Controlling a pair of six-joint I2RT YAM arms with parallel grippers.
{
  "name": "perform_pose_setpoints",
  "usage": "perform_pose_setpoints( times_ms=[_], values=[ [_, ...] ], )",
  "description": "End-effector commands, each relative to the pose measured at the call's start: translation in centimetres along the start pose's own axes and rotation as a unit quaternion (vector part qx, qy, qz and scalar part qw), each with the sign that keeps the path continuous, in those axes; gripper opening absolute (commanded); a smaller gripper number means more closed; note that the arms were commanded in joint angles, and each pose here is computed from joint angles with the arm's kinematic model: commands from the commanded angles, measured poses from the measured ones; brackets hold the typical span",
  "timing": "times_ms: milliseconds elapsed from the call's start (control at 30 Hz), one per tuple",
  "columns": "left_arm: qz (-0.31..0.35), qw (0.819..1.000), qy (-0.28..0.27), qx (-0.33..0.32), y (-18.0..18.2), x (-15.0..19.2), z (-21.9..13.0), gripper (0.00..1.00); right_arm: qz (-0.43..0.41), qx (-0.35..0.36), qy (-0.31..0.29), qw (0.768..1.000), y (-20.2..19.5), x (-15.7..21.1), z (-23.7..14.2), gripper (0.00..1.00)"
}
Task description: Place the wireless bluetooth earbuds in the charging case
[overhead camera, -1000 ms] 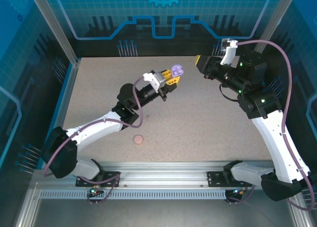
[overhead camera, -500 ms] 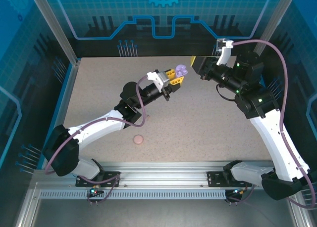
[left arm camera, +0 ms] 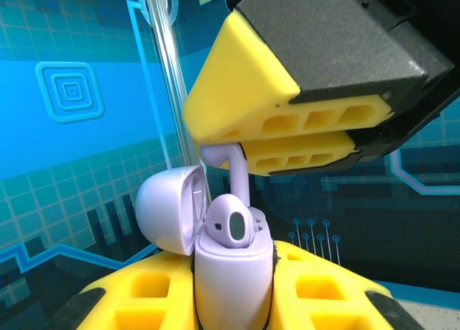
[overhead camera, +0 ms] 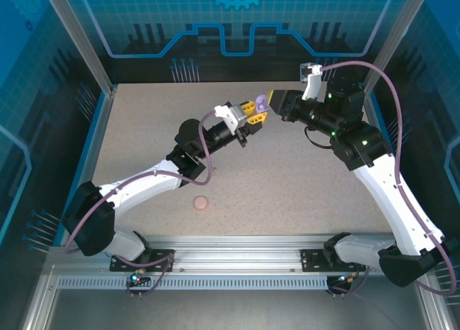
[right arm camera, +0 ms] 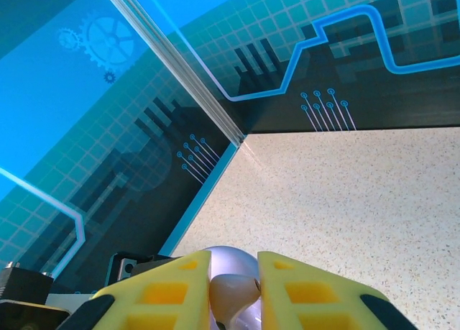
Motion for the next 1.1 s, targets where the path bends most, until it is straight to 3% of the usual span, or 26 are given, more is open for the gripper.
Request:
perform_pose_setpoints(
  times_ms=[0, 867, 967, 1067],
  values=[
    [0.012, 1.0, -0.021, 0.004, 0.0, -1.0, 0.6, 0.0, -0.006, -0.011, 0.01, 1.0, 0.3, 0.5, 0.1, 0.22],
    [0.011, 1.0, -0.022, 0.0, 0.1, -1.1, 0.6, 0.0, -0.045, 0.03, 0.046, 0.997, -0.1, 2.6, 0.6, 0.19],
    [0.01, 1.0, -0.021, 0.0, 0.1, -1.0, 0.6, 0.0, -0.047, 0.038, 0.052, 0.997, -0.2, 3.0, 0.8, 0.23],
    [0.009, 1.0, -0.021, -0.001, 0.1, -1.0, 0.5, 0.0, -0.046, 0.049, 0.046, 0.997, -0.2, 2.8, 0.6, 0.33]
  ],
)
Point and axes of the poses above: each hand's point on the last joint's axis, 136 mm out from that joint toward the fingers, its own z axis out along the fingers, its own y axis along the line the jaws close on, x = y × z, the point moved 8 cm from there along -z, back along the fingers, and after that the axes turned 7 degrees about z, right-handed, at the moved point
